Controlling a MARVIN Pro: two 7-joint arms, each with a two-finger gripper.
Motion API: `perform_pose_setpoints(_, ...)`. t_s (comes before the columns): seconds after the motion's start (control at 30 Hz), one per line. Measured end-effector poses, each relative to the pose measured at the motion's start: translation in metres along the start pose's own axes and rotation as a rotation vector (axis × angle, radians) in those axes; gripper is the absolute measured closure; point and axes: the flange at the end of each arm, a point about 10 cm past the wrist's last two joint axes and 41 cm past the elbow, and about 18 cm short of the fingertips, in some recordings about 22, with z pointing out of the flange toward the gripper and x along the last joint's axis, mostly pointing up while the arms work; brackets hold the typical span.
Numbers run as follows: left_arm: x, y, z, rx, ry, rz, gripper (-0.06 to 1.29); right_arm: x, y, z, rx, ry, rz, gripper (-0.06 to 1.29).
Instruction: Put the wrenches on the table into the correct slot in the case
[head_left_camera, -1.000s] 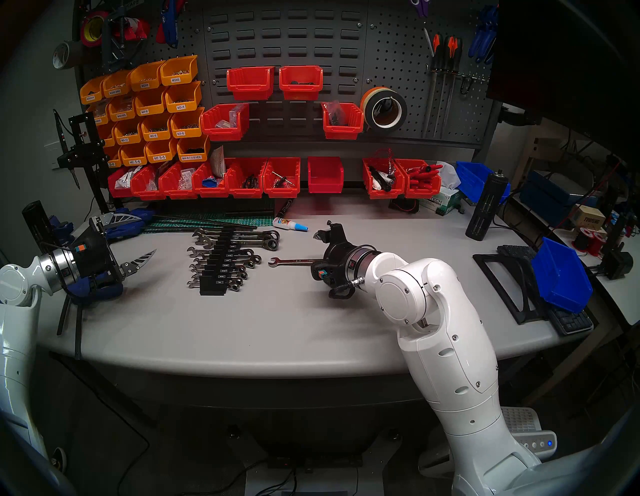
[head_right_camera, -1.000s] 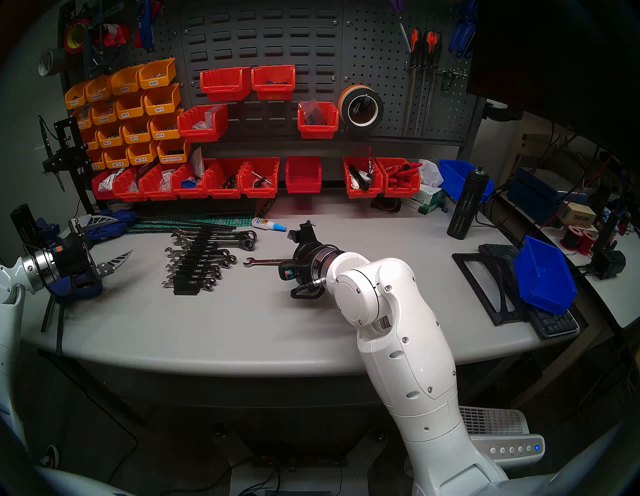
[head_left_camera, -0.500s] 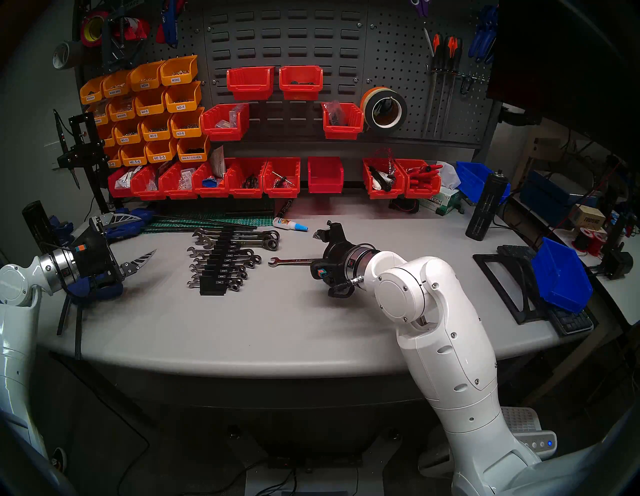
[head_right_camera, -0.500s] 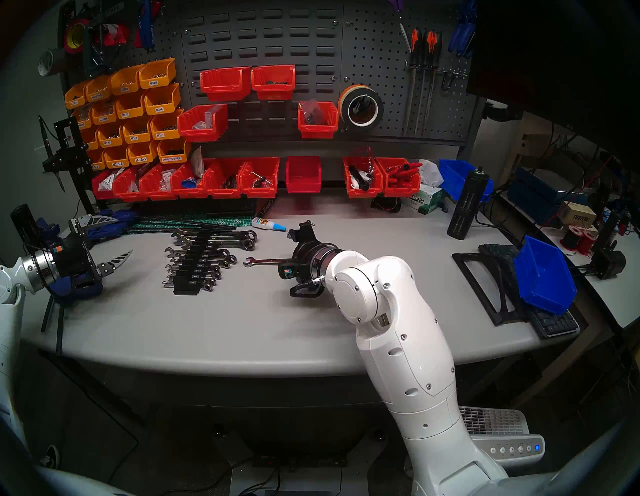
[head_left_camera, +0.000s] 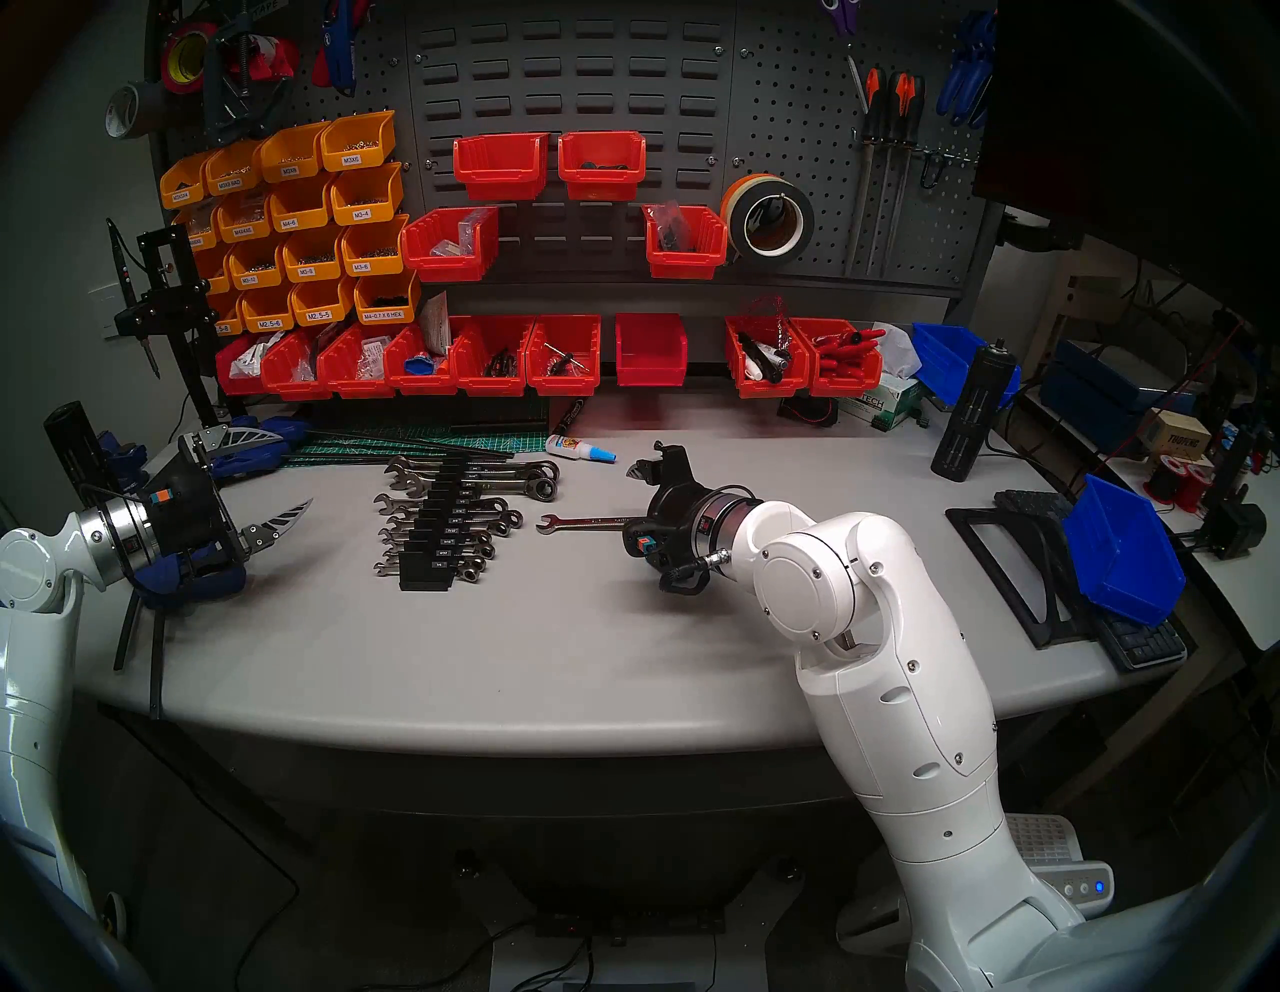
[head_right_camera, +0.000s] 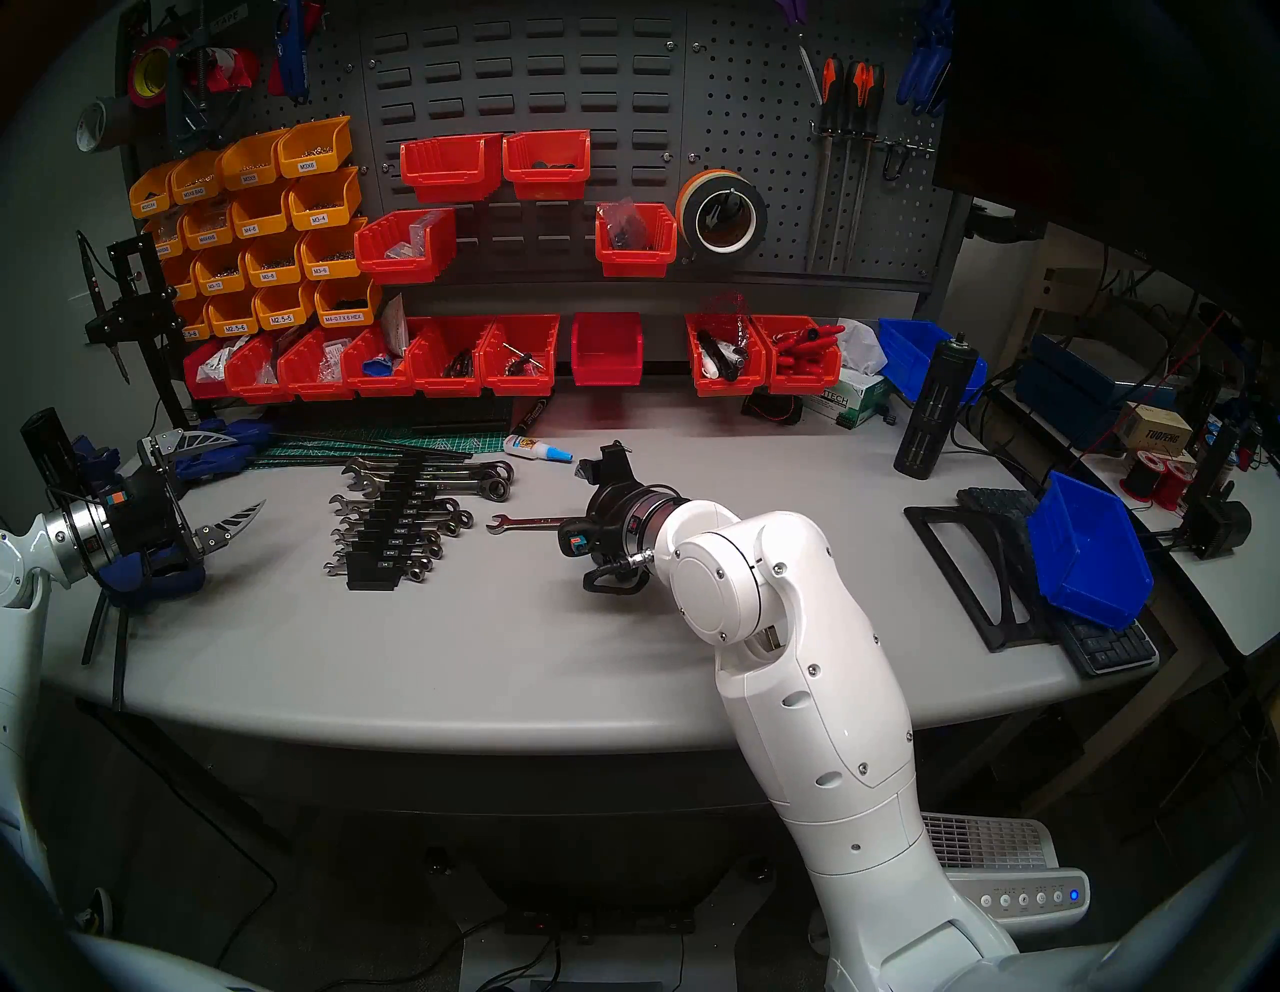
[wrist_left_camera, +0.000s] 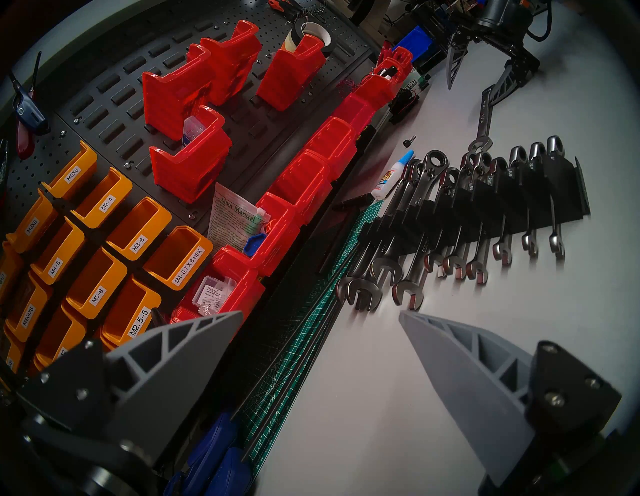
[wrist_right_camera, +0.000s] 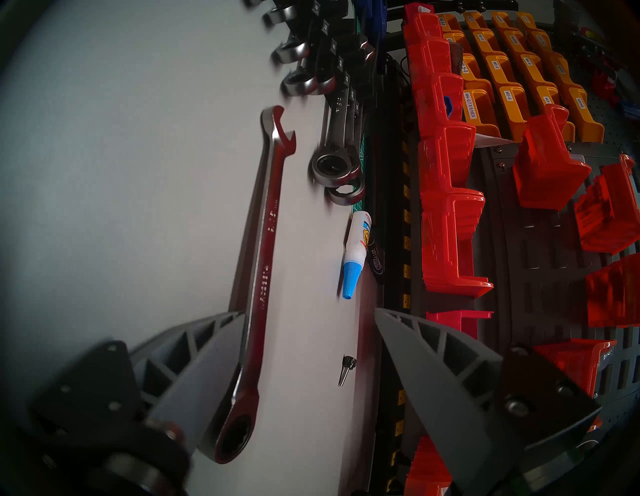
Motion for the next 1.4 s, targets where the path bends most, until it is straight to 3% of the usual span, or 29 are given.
perform_pose_setpoints(0.2,0.0,0.0,0.0,0.0,0.0,0.0,0.0,-0.001,0.0003,0.0002,0.003,0.006,0.003,0.31)
perform_pose_setpoints(0.27,0.0,0.0,0.0,0.0,0.0,0.0,0.0,-0.0013,0.0004,0.0002,0.004,0.009,0.004,0.43)
perform_pose_setpoints(0.33,0.0,0.0,0.0,0.0,0.0,0.0,0.0,-0.0015,0.0004,0.0003,0.005,0.01,0.005,0.44)
perform_pose_setpoints(0.43,0.0,0.0,0.0,0.0,0.0,0.0,0.0,-0.0019,0.0005,0.0003,0.006,0.013,0.006,0.56)
perform_pose_setpoints(0.53,0.0,0.0,0.0,0.0,0.0,0.0,0.0,-0.0022,0.0007,0.0004,0.007,0.016,0.006,0.77)
perform_pose_setpoints(0.9,0.0,0.0,0.0,0.0,0.0,0.0,0.0,-0.0031,0.0015,0.0005,0.013,0.029,-0.003,0.61)
perform_pose_setpoints(1.0,0.0,0.0,0.0,0.0,0.0,0.0,0.0,-0.0032,0.0015,0.0005,0.013,0.032,-0.008,0.3)
perform_pose_setpoints(1.4,0.0,0.0,0.0,0.0,0.0,0.0,0.0,-0.0028,0.0023,0.004,0.012,0.037,-0.026,0.3)
